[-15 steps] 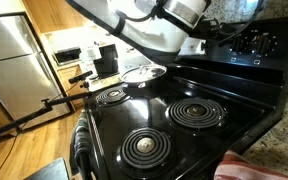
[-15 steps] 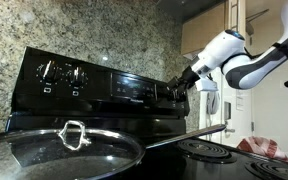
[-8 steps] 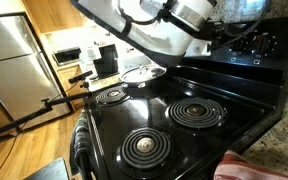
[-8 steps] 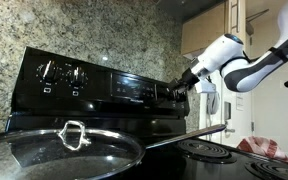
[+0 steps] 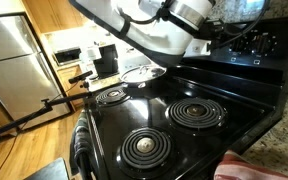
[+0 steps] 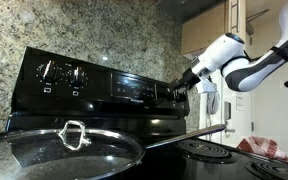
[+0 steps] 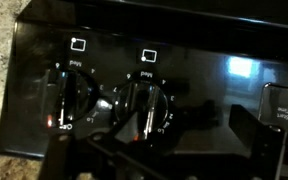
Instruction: Tilt the second knob to the right
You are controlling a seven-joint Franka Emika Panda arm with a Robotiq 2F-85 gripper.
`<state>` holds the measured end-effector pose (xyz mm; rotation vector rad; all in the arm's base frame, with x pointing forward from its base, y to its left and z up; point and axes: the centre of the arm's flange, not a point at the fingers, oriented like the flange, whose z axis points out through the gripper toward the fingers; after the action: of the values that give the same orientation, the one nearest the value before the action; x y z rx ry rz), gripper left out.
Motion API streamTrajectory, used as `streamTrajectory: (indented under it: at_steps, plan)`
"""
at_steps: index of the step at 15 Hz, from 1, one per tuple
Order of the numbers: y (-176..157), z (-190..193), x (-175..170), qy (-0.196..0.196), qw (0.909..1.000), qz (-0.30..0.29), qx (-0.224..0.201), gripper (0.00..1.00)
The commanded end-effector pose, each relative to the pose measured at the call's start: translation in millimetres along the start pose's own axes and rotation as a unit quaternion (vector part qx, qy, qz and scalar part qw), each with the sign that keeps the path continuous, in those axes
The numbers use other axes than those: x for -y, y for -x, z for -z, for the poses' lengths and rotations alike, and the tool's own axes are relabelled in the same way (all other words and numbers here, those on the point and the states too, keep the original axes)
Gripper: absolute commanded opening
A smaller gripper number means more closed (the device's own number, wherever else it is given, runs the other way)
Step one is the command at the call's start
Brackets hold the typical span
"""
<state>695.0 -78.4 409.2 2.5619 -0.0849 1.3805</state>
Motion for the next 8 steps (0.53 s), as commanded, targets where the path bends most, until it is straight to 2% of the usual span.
streamTrajectory:
  at_steps: [1,8]
  plan:
    - [10.0,24.3,3.2,0.015,0.9997,0.016,0.000,1.00]
    - [13.9,31.9,3.6,0.028,0.9993,0.027,0.000,1.00]
